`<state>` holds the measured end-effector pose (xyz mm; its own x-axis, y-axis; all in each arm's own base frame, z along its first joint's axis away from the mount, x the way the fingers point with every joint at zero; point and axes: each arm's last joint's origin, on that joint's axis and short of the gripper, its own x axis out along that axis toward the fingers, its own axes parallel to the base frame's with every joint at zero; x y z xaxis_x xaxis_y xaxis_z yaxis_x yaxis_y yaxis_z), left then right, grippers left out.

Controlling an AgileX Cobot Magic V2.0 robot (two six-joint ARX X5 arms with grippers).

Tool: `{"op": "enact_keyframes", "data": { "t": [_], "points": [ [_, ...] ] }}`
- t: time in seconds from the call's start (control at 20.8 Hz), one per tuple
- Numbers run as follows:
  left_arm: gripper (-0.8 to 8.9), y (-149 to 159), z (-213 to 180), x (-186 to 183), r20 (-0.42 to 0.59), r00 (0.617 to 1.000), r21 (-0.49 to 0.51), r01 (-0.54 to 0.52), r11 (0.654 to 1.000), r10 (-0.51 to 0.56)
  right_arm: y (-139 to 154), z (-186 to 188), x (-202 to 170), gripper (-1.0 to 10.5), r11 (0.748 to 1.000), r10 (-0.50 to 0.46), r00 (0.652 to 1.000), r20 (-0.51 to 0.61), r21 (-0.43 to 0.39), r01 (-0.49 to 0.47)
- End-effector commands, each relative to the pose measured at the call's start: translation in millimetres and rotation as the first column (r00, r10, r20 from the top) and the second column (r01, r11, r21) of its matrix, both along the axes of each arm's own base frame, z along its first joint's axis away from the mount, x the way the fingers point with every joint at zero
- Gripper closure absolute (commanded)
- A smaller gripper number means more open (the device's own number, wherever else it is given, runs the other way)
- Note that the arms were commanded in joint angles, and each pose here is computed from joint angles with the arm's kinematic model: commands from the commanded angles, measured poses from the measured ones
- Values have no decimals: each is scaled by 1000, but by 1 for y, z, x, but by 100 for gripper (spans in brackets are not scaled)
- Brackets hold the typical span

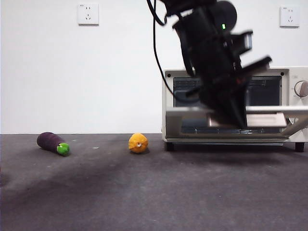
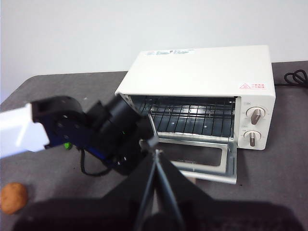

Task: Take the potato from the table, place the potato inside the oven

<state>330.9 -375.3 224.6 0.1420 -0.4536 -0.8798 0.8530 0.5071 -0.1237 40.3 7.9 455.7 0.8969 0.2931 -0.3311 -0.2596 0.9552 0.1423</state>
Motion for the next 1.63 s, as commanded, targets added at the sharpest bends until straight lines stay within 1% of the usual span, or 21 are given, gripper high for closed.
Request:
{"op": "enact_keyframes", "data": {
  "t": [0.05,0.29,0.38,0.48,0.58,0.67,0.82,0.86,0.96,1.01,1.06,1.15,1.2,1.3,1.35,1.44,1.54,1.63],
  "points": [
    [822,1,-31,9,-24,999,76,-46,996,48,0,2,-2,946,1000,6,1000,16,-18,-5],
    [822,-1,-34,6,-42,998,83,-36,996,40,0,1,-2,946,999,-1,1000,16,-36,2],
    [822,0,-34,3,-90,996,79,-17,997,24,0,1,-1,946,999,-3,1000,17,-40,3],
    [821,2,-31,-2,-160,987,49,11,999,-3,0,1,-1,946,999,-3,1000,17,-41,4],
    [821,4,-17,-8,-203,979,11,34,999,-31,0,1,-1,946,999,-2,1000,17,-43,3],
    [821,7,8,-16,-180,983,-22,46,999,-49,0,2,0,946,999,-1,1000,18,-44,2],
    [821,20,61,-33,-114,991,-90,58,994,-68,0,-1,4,946,999,3,1000,-14,-51,-3],
    [821,28,82,-40,-91,993,-112,60,992,-70,0,-2,6,946,998,6,999,-38,-56,-8],
    [821,48,126,-60,-38,996,-159,77,984,-84,1,-8,16,947,998,24,991,-132,-50,-31],
    [821,59,147,-70,-7,996,-184,81,980,-83,1,-10,21,947,998,39,987,-155,-43,-46],
    [821,68,161,-77,18,996,-204,86,975,-84,2,-10,26,946,998,55,983,-174,-21,-59],
    [821,84,187,-92,71,994,-244,101,965,-86,4,-11,36,946,994,106,972,-210,52,-97],
    [821,94,201,-100,101,991,-268,109,957,-85,6,-12,42,946,986,152,962,-226,98,-132],
    [821,111,223,-115,158,983,-306,134,943,-89,9,-12,53,946,959,256,935,-244,187,-214],
    [821,120,234,-123,184,979,-324,144,935,-87,10,-12,58,946,936,318,915,-247,236,-261],
    [821,137,251,-137,220,972,-352,154,923,-78,13,-12,68,946,882,430,872,-233,315,-351],
    [821,156,264,-152,250,967,-353,146,924,-57,16,-12,78,946,824,519,828,-212,380,-420],
    [821,172,272,-165,275,961,-326,124,937,-31,18,-12,83,946,793,562,803,-197,404,-456]
  ]
}}
